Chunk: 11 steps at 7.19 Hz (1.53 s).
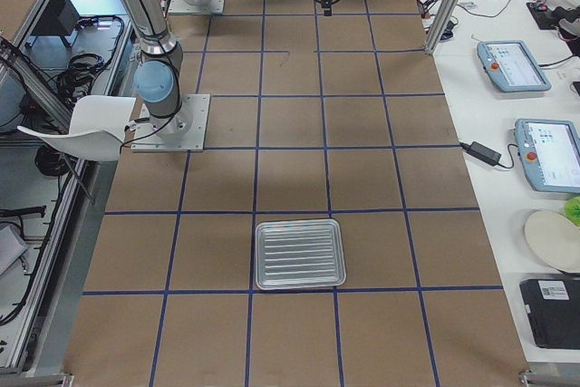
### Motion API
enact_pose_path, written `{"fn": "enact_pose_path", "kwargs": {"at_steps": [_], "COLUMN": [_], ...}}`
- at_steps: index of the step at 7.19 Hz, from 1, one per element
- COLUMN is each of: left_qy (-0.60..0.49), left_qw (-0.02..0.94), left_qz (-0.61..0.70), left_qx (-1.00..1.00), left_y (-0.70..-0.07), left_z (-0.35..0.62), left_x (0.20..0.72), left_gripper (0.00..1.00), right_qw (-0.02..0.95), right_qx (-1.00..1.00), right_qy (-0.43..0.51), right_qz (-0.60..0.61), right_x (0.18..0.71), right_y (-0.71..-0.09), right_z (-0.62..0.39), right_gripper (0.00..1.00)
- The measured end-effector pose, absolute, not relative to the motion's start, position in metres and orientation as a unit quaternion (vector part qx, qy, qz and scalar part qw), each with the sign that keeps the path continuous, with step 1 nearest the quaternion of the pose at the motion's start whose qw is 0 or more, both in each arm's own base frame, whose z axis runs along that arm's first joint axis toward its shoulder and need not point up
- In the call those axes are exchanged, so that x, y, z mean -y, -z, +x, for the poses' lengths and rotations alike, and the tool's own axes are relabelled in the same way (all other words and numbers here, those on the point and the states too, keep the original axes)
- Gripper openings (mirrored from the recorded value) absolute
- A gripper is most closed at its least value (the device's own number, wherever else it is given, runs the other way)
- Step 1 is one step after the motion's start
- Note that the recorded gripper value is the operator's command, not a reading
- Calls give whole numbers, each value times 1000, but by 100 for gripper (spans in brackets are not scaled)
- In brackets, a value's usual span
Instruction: Place bearing gear from tray to pile
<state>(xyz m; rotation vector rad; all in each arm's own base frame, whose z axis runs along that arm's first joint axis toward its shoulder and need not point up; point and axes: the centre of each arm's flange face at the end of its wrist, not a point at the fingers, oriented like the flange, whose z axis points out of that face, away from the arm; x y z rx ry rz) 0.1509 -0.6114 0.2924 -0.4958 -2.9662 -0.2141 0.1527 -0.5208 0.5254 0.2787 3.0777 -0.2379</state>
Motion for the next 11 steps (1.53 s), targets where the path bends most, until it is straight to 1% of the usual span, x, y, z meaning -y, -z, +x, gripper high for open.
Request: {"fn": "enact_pose_path", "kwargs": {"at_steps": [2, 4, 6, 9, 10, 11], "left_qy": [82, 89, 90, 101, 105, 110], "left_qw": [89, 108, 117, 131, 135, 137], "left_qz": [-166, -154, -151, -151, -151, -151], "left_qx": [979, 978, 977, 975, 974, 973], "left_y": [-262, -240, -222, -196, -189, -183], "left_z": [218, 258, 279, 284, 285, 285], "left_x": [578, 549, 539, 539, 539, 539], "left_gripper": [0, 0, 0, 0, 6, 11], "right_qw": [21, 19, 19, 19, 17, 17], "right_qx": [-993, -993, -993, -993, -993, -993], "right_qy": [76, 76, 75, 75, 75, 76], "right_qz": [90, 90, 90, 90, 90, 89], "right_x": [521, 521, 521, 521, 521, 521], "right_y": [-525, -525, -525, -525, -525, -525], "right_z": [153, 152, 152, 152, 152, 152], "right_gripper": [100, 100, 100, 100, 100, 100]}}
